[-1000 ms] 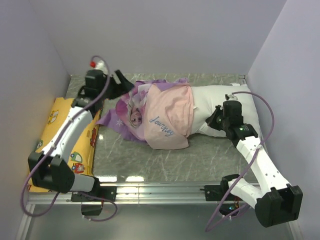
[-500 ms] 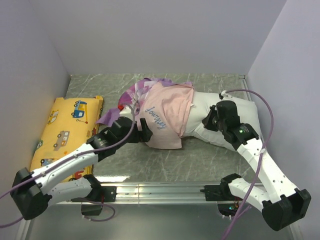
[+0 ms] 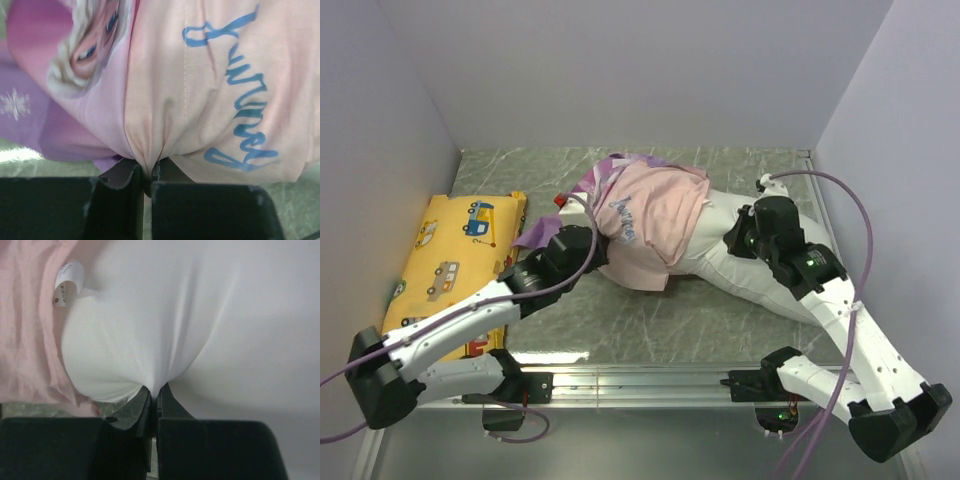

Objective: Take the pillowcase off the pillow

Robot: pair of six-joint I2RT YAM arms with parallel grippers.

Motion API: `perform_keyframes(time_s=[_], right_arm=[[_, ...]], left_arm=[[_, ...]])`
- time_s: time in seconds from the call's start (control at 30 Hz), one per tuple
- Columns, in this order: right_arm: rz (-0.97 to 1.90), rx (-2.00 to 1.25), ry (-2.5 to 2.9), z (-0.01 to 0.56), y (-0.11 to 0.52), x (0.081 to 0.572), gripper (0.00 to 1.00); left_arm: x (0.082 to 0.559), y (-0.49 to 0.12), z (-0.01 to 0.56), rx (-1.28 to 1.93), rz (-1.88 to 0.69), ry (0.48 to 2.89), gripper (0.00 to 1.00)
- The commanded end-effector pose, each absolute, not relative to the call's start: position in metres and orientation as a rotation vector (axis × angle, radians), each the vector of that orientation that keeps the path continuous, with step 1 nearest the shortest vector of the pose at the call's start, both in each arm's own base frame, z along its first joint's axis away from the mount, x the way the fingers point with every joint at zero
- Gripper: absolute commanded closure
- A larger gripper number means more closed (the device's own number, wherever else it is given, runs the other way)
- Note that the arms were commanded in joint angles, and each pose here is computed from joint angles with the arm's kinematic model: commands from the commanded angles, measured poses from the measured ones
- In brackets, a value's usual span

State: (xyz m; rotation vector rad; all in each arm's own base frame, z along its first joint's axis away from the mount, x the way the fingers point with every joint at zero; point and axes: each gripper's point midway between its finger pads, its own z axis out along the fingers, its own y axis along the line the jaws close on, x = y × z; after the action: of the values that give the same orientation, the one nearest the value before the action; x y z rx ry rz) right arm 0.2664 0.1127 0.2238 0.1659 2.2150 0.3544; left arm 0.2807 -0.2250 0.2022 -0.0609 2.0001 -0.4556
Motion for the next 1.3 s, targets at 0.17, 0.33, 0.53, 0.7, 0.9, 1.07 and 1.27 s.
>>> perform_keyframes(time_s=[0.17,0.33,0.53,0.7,0.9,1.07,1.27], right_arm=[[0.372,0.148,1.944,0.345,0.102,0.272,1.0],[0.273,0.154,2.111,0.276,0.125,0.338,0.91],[0.277,0.065,2.395,0.145,0.171,0.389,0.56],[0.348,-0.017,2.417,0.125,0.192,0.396,0.36],[0.439,-0.16,2.316,0.178,0.215,0.393,0.25],[0.381,-0.149,2.28,0.212,0.212,0.392,0.24],[0.319,-0.087,2.116,0.276,0.19,0.393,0.23]], left_arm=[[0.235,-0.205,0.398,-0.003,-0.583,1.645,0.99],[0.256,-0.232,0.411,0.039,-0.495,1.706,0.96],[0.319,-0.255,0.398,0.011,-0.545,1.826,0.99],[0.352,-0.262,0.364,-0.008,-0.522,1.937,1.0],[0.425,-0.249,0.271,-0.076,-0.414,2.148,0.93],[0.463,-0.267,0.161,-0.027,-0.351,2.375,0.82],[0.446,-0.284,0.06,0.009,-0.404,2.57,0.76]])
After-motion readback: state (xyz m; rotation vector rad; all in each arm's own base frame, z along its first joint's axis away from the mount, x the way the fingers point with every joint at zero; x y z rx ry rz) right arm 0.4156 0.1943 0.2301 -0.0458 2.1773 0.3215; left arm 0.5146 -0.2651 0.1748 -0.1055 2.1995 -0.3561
